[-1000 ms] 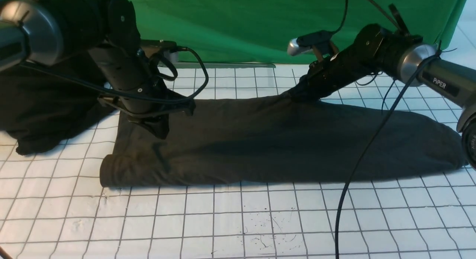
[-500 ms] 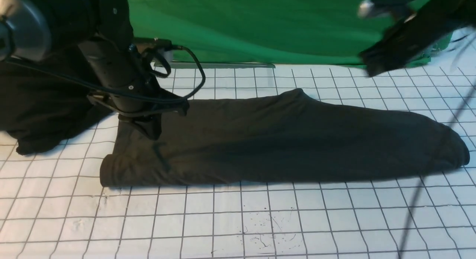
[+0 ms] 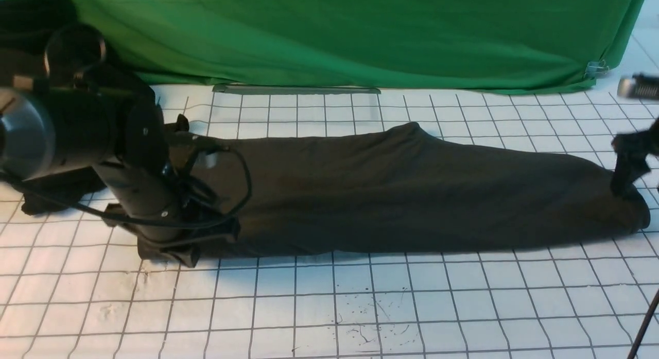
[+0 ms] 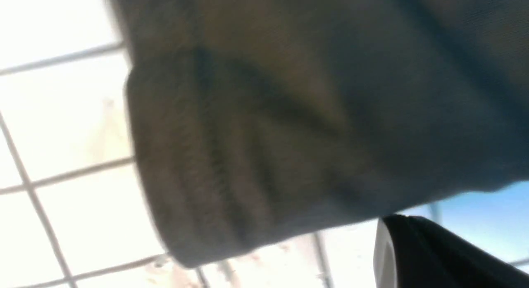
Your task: Fold a long-sleeved shirt over a white checkered tablecloth.
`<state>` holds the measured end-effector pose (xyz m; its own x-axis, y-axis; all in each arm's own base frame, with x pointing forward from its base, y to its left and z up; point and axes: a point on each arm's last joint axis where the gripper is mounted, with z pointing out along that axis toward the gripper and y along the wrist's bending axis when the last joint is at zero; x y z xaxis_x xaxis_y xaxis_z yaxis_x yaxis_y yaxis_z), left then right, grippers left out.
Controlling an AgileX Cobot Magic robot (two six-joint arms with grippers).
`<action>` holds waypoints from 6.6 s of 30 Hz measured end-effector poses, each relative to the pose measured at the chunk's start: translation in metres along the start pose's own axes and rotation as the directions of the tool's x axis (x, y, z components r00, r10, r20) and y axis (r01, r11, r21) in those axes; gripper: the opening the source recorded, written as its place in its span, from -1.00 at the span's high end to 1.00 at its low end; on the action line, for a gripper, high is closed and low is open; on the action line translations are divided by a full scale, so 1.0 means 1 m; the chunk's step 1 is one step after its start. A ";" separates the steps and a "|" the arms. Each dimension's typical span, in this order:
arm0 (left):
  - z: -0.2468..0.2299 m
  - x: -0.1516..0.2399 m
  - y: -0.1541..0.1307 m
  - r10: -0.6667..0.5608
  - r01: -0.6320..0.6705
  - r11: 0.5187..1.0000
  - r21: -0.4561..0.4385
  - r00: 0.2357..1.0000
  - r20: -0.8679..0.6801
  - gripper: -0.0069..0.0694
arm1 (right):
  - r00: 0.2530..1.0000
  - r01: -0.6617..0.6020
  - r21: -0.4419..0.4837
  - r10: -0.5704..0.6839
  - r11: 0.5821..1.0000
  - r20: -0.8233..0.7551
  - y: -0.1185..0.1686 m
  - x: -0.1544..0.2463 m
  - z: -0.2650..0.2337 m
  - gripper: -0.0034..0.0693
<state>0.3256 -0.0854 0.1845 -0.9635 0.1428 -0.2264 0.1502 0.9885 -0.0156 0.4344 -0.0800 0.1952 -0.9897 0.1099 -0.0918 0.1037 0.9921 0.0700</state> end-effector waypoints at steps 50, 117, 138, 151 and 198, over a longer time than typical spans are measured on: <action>-0.107 0.041 0.017 -0.031 0.038 0.999 -0.035 0.984 0.177 0.82 | 0.924 0.271 -0.119 -0.223 0.955 0.312 0.185 0.023 -0.123 0.82; 0.001 -0.040 -0.001 -0.090 0.087 0.994 0.072 0.995 0.039 0.82 | 0.863 0.493 -0.137 -0.503 0.859 -0.046 0.257 0.082 0.038 0.91; -0.018 -0.016 -0.017 -0.120 0.105 0.982 0.157 0.989 0.085 0.82 | 0.868 0.497 -0.181 -0.491 0.849 0.079 0.258 0.079 0.005 0.91; -0.099 0.013 -0.005 -0.095 0.064 0.986 0.155 0.975 0.203 0.82 | 0.814 0.550 -0.131 -0.494 0.825 0.306 0.238 0.103 -0.111 0.91; -0.197 0.280 0.025 -0.252 -0.036 0.954 0.297 0.439 0.862 0.82 | -0.471 0.443 0.016 0.217 0.896 0.855 0.044 0.419 -0.188 0.56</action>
<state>0.0161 -0.0107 0.3122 -0.2697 -0.2285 -0.9354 0.2440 0.9235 -0.2959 0.0060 -0.0013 0.3467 0.5734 0.2150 -0.7906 -0.3437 0.9391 0.0061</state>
